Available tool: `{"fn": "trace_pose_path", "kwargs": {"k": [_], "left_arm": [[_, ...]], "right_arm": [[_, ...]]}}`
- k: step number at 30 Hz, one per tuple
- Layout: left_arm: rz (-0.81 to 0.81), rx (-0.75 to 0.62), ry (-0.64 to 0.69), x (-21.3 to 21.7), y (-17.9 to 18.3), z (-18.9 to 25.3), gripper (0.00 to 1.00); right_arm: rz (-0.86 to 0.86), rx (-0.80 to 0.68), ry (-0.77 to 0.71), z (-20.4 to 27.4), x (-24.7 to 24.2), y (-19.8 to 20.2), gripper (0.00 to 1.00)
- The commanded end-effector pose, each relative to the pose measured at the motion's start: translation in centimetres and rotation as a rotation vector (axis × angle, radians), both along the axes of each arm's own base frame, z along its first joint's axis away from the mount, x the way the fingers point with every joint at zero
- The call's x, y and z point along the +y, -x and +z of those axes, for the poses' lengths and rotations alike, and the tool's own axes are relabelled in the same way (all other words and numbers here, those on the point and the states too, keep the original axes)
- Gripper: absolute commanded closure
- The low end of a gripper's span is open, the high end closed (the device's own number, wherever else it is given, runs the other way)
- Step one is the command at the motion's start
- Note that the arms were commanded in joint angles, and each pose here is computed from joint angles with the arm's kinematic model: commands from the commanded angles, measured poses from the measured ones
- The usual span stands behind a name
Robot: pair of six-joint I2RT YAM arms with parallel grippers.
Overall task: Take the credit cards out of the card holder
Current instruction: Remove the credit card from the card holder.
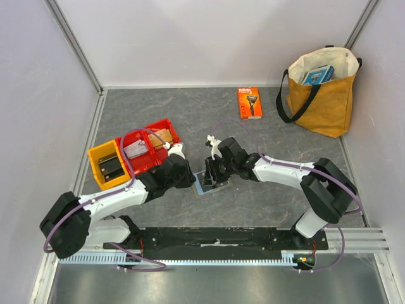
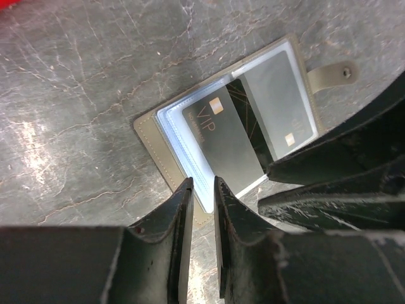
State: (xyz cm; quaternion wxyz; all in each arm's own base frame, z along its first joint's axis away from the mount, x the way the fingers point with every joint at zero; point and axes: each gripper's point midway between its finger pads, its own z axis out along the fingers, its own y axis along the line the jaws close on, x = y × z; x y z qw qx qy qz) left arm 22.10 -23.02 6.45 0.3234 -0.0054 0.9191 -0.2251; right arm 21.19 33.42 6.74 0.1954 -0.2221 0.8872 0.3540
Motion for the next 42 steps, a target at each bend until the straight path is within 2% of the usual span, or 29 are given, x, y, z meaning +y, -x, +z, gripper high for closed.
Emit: {"fn": "trace_pose_path", "kwargs": {"k": [1,8,15,21,28,37,42], "left_arm": [[0.062,-0.059,0.048,0.4,-0.7,1.8,0.75],[-0.034,-0.034,0.123,-2.4,-0.5,2.0,0.75],[-0.057,-0.020,0.113,-3.9,-1.8,0.8,0.80],[-0.031,0.038,0.076,-3.6,-2.0,-1.7,0.85],[-0.008,0.128,0.075,-3.0,-0.5,-4.5,0.97],[0.016,0.154,0.062,-2.0,0.0,-5.4,0.98],[0.026,0.164,0.053,-1.5,0.1,-5.7,0.98]], "right_arm": [[-0.041,-0.080,-0.030,1.8,0.6,-1.8,0.61],[-0.137,-0.115,0.019,0.7,-1.8,-4.3,0.63],[-0.164,-0.075,-0.027,-0.9,-3.2,-5.9,0.64],[-0.138,-0.017,-0.093,-2.2,-3.0,-5.5,0.67],[-0.100,0.055,-0.189,-3.3,-2.1,-4.3,0.69],[-0.093,0.127,-0.307,-3.6,-2.2,-3.1,0.76],[-0.097,0.147,-0.382,-3.0,-2.7,-3.1,0.77]]}}
